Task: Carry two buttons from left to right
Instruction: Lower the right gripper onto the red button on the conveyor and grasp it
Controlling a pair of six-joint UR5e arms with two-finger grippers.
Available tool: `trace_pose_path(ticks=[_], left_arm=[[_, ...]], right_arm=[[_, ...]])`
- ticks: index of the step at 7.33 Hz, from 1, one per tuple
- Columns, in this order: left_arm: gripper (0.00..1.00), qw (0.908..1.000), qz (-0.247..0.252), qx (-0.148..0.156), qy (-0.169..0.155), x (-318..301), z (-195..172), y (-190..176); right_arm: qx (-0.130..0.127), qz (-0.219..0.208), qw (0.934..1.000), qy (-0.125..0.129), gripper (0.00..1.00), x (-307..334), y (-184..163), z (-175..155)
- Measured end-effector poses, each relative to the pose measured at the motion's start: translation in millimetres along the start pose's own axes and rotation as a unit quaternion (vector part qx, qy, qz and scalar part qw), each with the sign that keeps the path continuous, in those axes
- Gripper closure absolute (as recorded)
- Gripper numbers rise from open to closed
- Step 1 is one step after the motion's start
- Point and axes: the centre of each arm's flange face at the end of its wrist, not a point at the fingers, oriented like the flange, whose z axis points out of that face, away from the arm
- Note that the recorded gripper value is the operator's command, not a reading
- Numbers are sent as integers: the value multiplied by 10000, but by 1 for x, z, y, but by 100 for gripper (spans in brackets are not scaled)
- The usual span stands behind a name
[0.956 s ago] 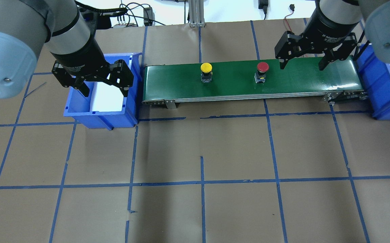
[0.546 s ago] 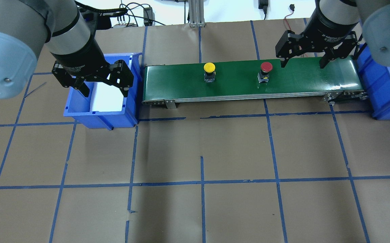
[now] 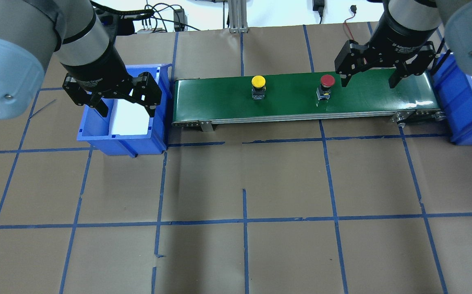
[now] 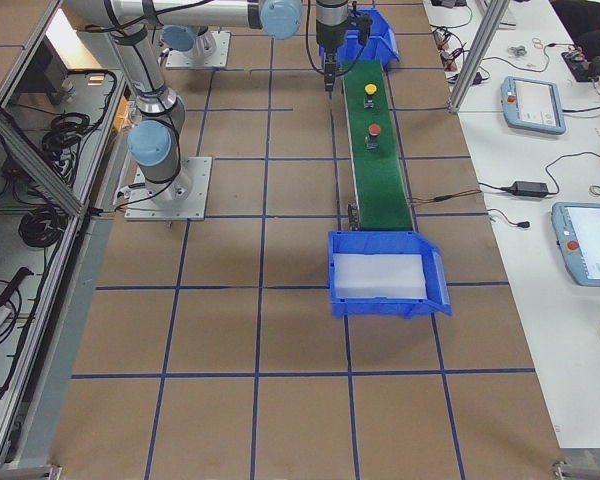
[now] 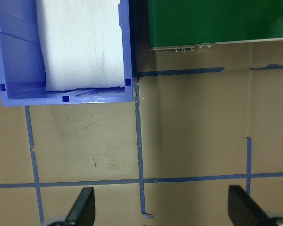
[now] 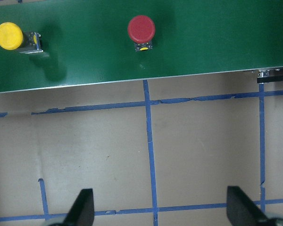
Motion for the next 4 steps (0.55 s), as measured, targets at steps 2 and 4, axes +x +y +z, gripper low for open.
trace_pose_path(ticks=[2, 4], left_arm=[[0, 10000, 0, 3, -2, 0, 0, 0], [0, 10000, 3, -5, -2, 0, 0, 0]], right_arm=[[-28, -1, 10000, -16, 0, 0, 0, 2], [-32, 3, 10000, 3, 0, 0, -2, 4]])
